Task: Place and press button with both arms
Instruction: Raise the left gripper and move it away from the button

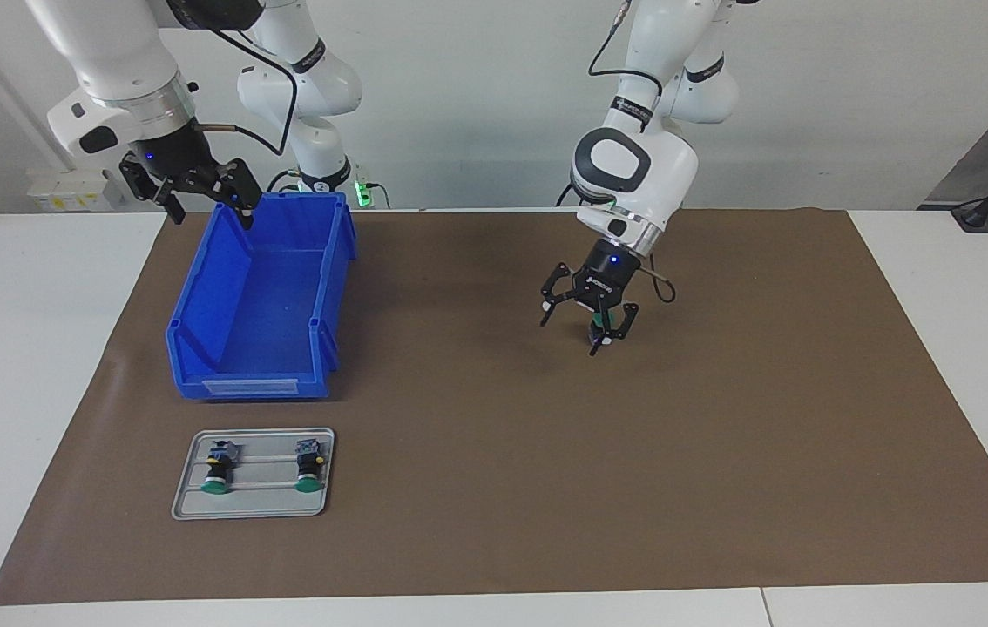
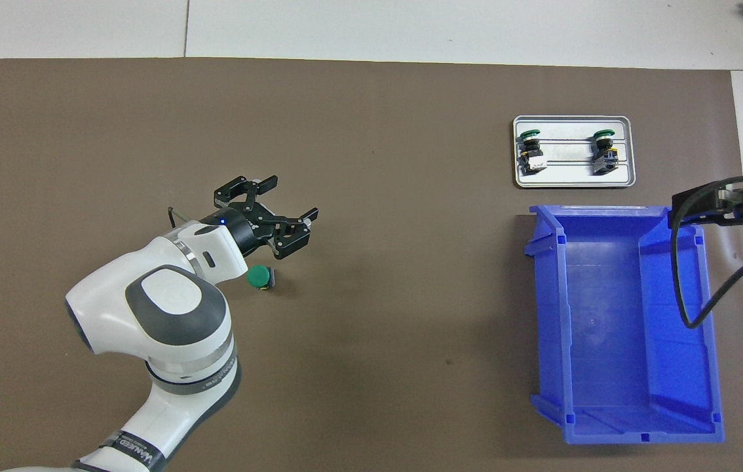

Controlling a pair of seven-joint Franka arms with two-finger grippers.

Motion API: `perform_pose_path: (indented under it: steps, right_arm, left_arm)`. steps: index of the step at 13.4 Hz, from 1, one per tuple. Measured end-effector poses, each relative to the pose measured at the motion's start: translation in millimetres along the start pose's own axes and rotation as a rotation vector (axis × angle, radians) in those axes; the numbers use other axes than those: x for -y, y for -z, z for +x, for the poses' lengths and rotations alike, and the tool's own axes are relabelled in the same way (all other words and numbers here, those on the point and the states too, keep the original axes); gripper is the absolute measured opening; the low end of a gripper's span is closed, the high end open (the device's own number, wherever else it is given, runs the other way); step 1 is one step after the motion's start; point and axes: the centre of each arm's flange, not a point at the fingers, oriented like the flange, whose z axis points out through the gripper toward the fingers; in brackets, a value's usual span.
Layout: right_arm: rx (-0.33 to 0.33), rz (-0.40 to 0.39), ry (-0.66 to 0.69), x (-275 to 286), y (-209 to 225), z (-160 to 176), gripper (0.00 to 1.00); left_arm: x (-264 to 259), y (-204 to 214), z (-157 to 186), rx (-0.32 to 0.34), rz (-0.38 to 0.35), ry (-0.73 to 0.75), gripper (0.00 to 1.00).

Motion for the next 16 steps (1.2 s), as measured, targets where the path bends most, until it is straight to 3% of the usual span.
perform_pose_path:
  steps: [4,9,16]
  right_arm:
    - [0.0,0.0,0.0,0.0,0.0,0.0,1.0]
    - [0.0,0.0,0.0,0.0,0.0,0.0,1.0]
    - [0.0,0.0,0.0,0.0,0.0,0.0,1.0]
  left_arm:
    - [-18.6,13.0,-5.5,0.0,0.129,0.108,0.98]
    - [-12.0,15.0,-8.9,0.001,0.153,0.161,0.98]
    - [36.6,16.8,-3.7,-0.016,0.174,0.238,0.99]
